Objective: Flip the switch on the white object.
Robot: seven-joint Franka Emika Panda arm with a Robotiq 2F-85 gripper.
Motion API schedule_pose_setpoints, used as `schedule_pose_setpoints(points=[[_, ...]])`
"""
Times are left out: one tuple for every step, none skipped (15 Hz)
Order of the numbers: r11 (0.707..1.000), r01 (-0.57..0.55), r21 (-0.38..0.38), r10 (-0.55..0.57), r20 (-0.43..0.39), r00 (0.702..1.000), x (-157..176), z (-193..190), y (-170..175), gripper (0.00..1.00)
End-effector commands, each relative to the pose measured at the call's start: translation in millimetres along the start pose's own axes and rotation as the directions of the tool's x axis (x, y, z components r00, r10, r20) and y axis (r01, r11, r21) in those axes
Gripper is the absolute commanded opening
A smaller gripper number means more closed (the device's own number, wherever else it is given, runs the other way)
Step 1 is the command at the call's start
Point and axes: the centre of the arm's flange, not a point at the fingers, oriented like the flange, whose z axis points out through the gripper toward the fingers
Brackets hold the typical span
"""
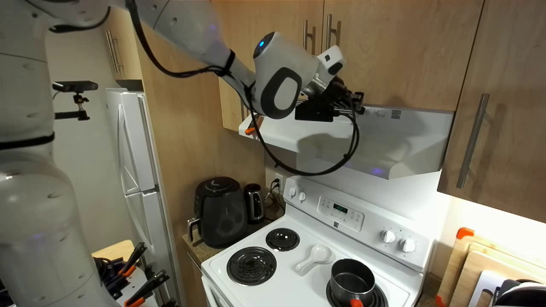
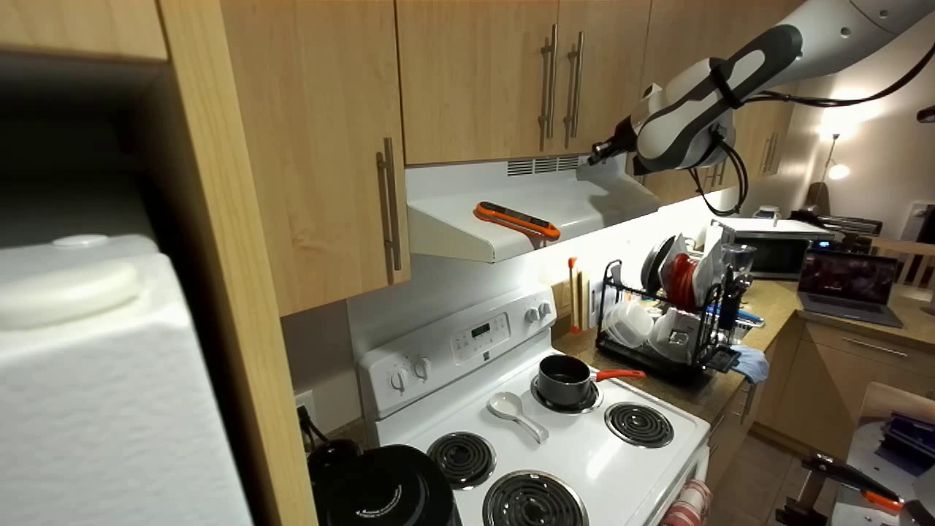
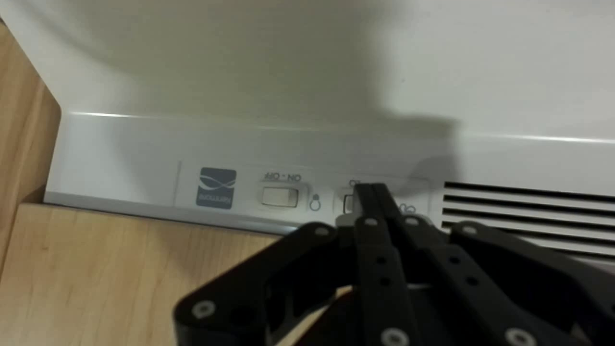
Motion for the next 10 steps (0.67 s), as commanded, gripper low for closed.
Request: schedule_pose_setpoints(points=[[1.0,0.001,0.001,-0.001,-0.012,1.0,3.6,-1.4,-0.5,0.0],[1.0,0.001,0.002,-0.001,-0.01,1.0,3.8,-0.8,-0.6,0.0],[1.0,0.001,0.004,-0.001,-0.008,1.0,3.9,-0.2,-1.0,0.0],[1.0,0.002,0.005,-0.002,-0.009,1.0,4.1,0.0,-1.4,0.0],[1.0,0.002,0.006,-0.002,-0.009,1.0,4.2,0.3,-1.8,0.0],[1.0,0.003,0.006,-0.003,-0.01,1.0,4.4,0.5,-2.1,0.0],[1.0,0.004,0.006,-0.004,-0.01,1.0,4.6,1.4,-2.4,0.0],[1.0,0.004,0.005,-0.004,-0.01,1.0,4.9,2.0,-2.7,0.0],[1.0,0.003,0.004,-0.003,-0.009,1.0,5.6,3.0,-2.5,0.0],[1.0,0.001,0.002,-0.001,-0.008,1.0,6.4,4.2,-1.9,0.0]])
